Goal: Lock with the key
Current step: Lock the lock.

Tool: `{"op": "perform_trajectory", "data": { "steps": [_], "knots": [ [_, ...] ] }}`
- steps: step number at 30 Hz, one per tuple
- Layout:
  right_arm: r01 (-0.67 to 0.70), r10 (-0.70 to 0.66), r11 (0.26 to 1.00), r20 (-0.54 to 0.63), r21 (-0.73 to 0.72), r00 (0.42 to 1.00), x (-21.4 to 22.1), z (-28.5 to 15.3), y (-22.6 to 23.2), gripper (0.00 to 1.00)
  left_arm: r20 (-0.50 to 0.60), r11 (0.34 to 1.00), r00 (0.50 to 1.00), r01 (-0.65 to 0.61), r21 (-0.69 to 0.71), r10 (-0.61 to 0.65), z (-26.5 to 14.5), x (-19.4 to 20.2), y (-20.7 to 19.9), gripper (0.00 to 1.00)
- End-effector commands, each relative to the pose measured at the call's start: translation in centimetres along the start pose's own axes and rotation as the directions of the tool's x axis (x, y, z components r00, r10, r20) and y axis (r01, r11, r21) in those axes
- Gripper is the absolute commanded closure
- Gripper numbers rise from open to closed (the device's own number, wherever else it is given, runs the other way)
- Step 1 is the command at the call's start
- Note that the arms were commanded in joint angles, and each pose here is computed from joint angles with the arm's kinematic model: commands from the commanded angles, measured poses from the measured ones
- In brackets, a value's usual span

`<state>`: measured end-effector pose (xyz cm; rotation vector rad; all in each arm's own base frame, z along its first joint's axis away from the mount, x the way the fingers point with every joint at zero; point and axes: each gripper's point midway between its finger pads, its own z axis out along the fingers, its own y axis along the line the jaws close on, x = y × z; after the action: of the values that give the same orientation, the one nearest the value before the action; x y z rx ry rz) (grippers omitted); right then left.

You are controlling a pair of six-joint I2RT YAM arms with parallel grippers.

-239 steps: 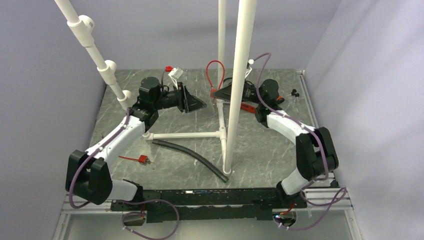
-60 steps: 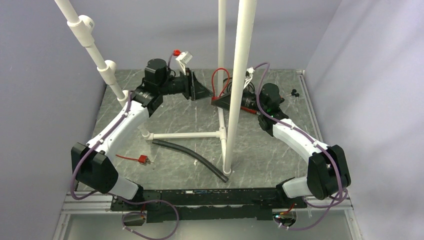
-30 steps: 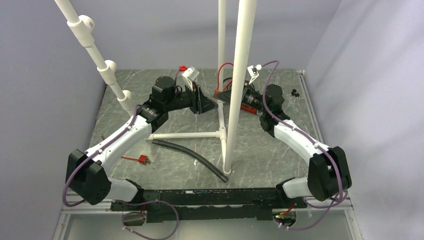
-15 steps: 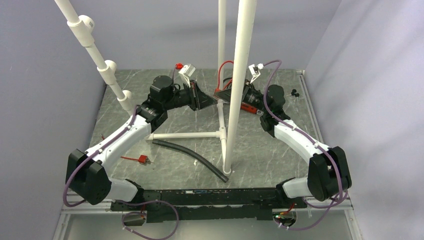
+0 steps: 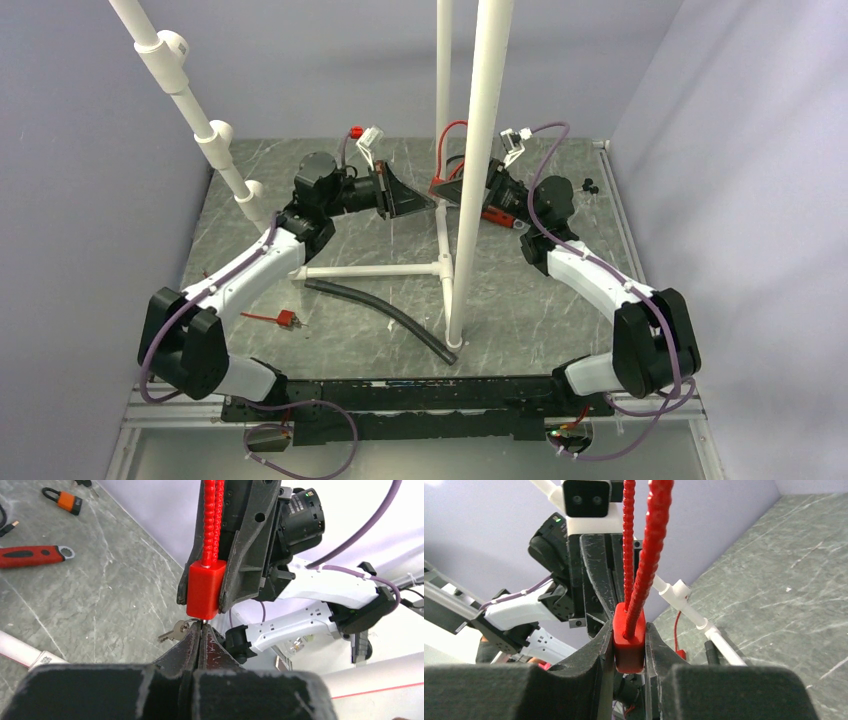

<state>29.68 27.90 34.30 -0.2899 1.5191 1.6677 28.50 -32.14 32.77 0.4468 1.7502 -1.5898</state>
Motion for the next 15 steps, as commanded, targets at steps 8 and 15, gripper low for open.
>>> {"op": "perform_trajectory", "data": {
  "steps": [8,15],
  "knots": [
    [0.224,-0.245,0.950,-0.076,-0.218,0.966,0.9,-1.1,5.0,1.00,-0.082,0.984,0.996,-0.027,0.174,0.042,-1.9,1.0,-2.2,0.82],
    [0.286,-0.334,0.929,-0.204,-0.234,0.920,3.1,-2.1,3.5,1.00,-0.101,0.959,0.957,-0.260,0.116,0.272,-4.9,1.1,-3.7,0.50]
  ]
}}
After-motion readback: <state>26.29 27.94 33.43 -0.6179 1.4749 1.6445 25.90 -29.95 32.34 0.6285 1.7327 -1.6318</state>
